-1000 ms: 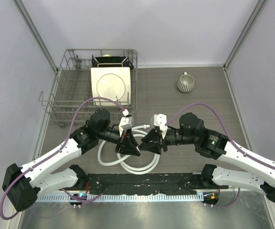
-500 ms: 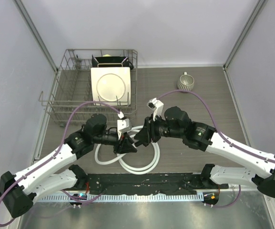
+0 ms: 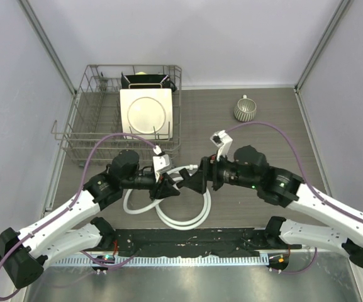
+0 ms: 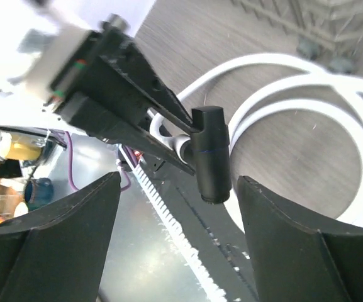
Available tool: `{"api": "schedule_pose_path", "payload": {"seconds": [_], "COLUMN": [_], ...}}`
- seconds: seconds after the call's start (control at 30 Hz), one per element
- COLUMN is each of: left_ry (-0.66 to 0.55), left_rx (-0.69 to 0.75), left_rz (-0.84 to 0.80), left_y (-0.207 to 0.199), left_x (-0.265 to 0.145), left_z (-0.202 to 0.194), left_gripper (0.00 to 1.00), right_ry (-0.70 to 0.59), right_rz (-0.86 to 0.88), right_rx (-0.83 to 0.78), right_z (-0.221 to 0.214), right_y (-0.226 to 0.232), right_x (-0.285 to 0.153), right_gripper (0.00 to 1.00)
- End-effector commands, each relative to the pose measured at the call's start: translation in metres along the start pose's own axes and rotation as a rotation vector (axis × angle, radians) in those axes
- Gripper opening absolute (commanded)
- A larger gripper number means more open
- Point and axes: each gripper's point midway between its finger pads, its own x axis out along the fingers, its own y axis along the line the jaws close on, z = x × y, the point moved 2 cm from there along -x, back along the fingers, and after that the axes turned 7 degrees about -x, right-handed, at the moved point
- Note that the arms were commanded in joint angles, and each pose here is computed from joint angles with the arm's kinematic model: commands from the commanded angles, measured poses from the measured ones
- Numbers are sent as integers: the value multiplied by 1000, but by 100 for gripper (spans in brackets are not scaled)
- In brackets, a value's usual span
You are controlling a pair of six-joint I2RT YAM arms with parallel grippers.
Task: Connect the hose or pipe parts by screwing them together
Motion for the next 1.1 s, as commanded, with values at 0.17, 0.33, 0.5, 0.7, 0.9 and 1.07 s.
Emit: {"api": "schedule_pose_path", "payload": {"seconds": [0.17,0.33,0.5,0.7,0.9,1.07], "left_ry": [-91,-83,-77,-64,-57,-53], "left_rx": [67,60,58,45,44,32], "left_rz": [-172,-263,-272,-314,-340,-356], "left_y": [-27,-41,-42,-47,-49,-49], "left_x": [-2,-3,-4,-3,-3,-2], "left_z": [35,35,35,35,35,36], "left_gripper": [0,0,0,0,0,0], "right_ry": [-421,-456,-299,-265,-313,-321], "right_rz": [232,336,372,295,279,300], "right_rx": [-931,-1433,-1637,-1749,-1793,-1846], "right_z": [38,5,-8,-2,8,8], "right_y": [28,20,8,-6,0,8], "right_x": [-76,-79,-66,-52,-44,-41], "right_gripper": [82,83,83,83,82,82]}}
